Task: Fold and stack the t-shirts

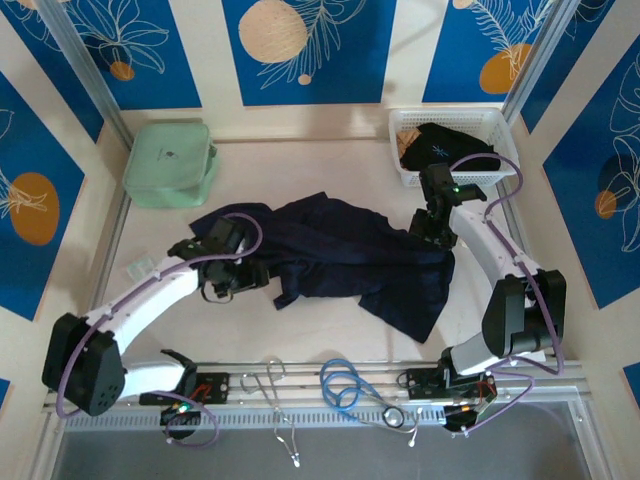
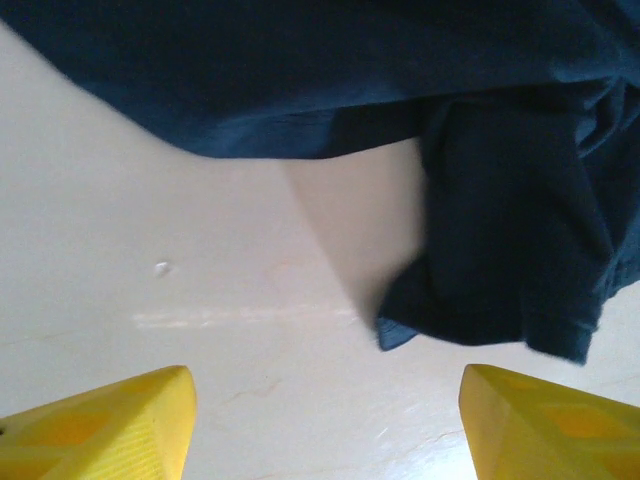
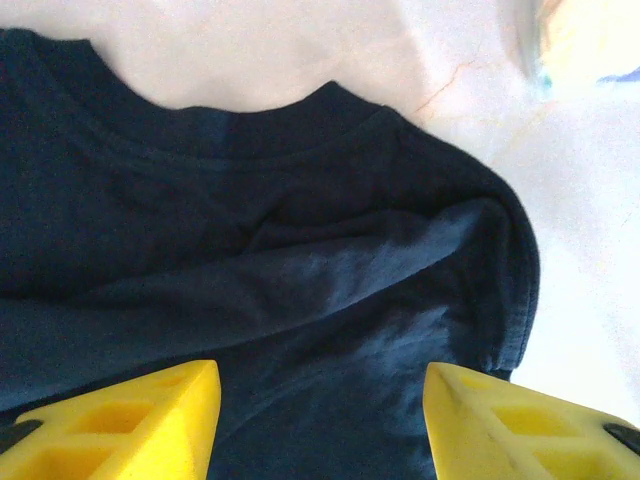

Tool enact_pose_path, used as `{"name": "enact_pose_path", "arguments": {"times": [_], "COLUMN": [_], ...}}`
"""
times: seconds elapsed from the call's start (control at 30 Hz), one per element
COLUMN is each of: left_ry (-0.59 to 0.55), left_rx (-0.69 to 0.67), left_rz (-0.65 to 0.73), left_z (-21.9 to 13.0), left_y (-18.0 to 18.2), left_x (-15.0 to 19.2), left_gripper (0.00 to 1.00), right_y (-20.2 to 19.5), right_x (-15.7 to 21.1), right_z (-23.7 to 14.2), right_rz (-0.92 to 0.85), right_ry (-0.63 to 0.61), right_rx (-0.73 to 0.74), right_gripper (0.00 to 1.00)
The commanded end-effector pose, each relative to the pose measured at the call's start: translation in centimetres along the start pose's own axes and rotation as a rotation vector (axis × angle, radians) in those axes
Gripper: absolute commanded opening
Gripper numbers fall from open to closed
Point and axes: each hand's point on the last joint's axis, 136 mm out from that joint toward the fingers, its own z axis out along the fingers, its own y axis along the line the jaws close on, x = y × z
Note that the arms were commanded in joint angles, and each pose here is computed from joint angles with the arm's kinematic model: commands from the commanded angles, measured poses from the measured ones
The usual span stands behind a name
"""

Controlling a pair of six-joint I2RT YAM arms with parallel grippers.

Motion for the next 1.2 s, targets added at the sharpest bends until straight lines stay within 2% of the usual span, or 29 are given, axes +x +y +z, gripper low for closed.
{"name": "enact_pose_path", "arguments": {"times": [0.0,0.2,0.43,0.57,0.7,0.73,0.83,1.0,1.17], "left_ry": [0.033,0.138,0.172,0.185,0.166,0.156,0.106,-0.021,-0.116], "left_rx": [0.075,0.071,0.081,0.07,0.031,0.012,-0.063,-0.226,-0.359], "left_rz": [-0.038,-0.024,-0.018,-0.003,0.015,0.026,0.084,0.19,0.245], "left_z": [2.3,6.0,8.3,9.8,10.1,9.7,7.3,-0.2,-7.2], "left_y": [-2.3,-3.8,-5.3,-6.5,-6.7,-6.5,-6.1,-4.6,-2.7], "left_x": [0.3,2.6,3.6,3.5,2.7,2.4,1.0,-1.8,-3.3], "left_gripper": [0.69,0.66,0.58,0.4,0.05,0.0,0.0,0.0,0.0], "right_y": [0.4,0.0,0.2,0.4,0.7,0.9,2.0,4.3,5.2], "right_x": [0.8,0.9,0.9,0.9,1.2,1.3,2.5,5.7,8.4], "right_z": [-1.5,-1.7,-1.4,-1.2,-0.9,-0.8,-0.1,2.4,4.5], "right_rz": [-0.008,-0.003,-0.002,0.001,-0.006,-0.007,0.002,0.063,0.108], "right_ry": [0.007,0.0,0.003,0.009,0.023,0.029,0.069,0.172,0.249], "right_rx": [-0.041,-0.039,-0.045,-0.053,-0.069,-0.08,-0.147,-0.268,-0.297], "right_gripper": [0.56,0.56,0.55,0.55,0.54,0.54,0.54,0.54,0.51]}}
